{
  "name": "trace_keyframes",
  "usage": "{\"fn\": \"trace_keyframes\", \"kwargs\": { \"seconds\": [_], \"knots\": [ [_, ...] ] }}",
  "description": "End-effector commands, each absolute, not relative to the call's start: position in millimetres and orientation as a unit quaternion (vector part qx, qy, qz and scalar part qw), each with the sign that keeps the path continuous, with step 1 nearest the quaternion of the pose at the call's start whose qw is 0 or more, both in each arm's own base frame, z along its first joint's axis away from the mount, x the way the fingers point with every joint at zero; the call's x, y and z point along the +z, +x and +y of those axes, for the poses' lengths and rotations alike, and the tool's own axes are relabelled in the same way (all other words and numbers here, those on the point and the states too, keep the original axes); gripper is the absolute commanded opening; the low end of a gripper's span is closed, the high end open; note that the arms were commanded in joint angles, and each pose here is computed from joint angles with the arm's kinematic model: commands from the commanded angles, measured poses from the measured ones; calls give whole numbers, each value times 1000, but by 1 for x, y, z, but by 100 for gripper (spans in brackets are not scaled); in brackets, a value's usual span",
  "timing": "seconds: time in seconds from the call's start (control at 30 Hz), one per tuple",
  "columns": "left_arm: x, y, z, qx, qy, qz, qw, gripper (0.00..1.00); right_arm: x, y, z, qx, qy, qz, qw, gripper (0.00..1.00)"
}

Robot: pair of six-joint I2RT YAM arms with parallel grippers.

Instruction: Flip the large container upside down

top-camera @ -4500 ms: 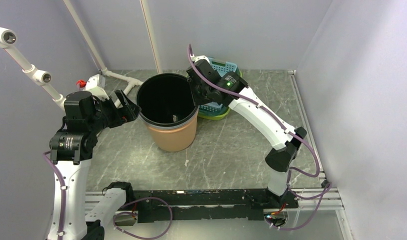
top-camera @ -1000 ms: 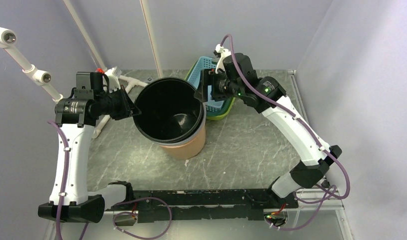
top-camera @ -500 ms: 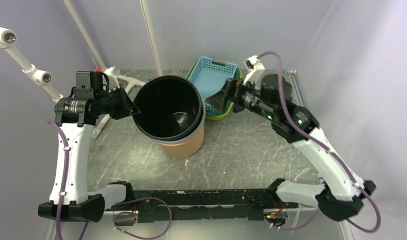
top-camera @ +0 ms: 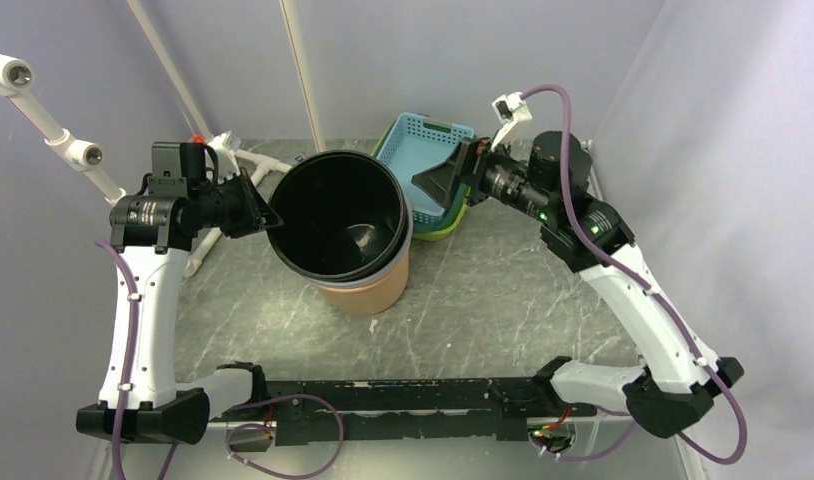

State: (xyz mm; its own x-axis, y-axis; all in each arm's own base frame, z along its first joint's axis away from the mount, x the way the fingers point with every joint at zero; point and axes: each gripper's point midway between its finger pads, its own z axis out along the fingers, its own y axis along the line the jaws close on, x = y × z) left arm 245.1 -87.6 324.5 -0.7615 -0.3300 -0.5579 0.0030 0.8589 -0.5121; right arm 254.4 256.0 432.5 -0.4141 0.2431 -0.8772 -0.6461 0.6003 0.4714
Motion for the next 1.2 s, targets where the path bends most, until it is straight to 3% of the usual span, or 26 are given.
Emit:
{"fn": "trace_keyframes", "kwargs": {
  "seconds": [0.0, 0.07, 0.13, 0.23, 0.5, 1.1, 1.17],
  "knots": [
    [363, 245, -99, -293, -74, 871, 386, 3, 438, 251, 260, 427, -114, 751, 490, 90],
    [365, 245, -100, -297, -71, 870, 387, 3, 422, 257, 263, 393, -106, 785, 467, 91],
    [367, 245, -100, -297, -70, 869, 390, 3, 402, 258, 275, 346, -106, 825, 434, 100],
    [369, 245, -100, -298, -70, 867, 393, 3, 386, 262, 285, 295, -108, 849, 425, 98],
    [371, 243, -100, -298, -66, 867, 394, 3, 373, 277, 284, 191, -90, 875, 435, 60],
    [374, 243, -101, -301, -61, 862, 402, 3, 372, 273, 308, 186, -103, 873, 439, 4],
    [376, 243, -101, -303, -63, 858, 409, 7, 374, 274, 306, 186, -95, 871, 444, 0]
  ]
}}
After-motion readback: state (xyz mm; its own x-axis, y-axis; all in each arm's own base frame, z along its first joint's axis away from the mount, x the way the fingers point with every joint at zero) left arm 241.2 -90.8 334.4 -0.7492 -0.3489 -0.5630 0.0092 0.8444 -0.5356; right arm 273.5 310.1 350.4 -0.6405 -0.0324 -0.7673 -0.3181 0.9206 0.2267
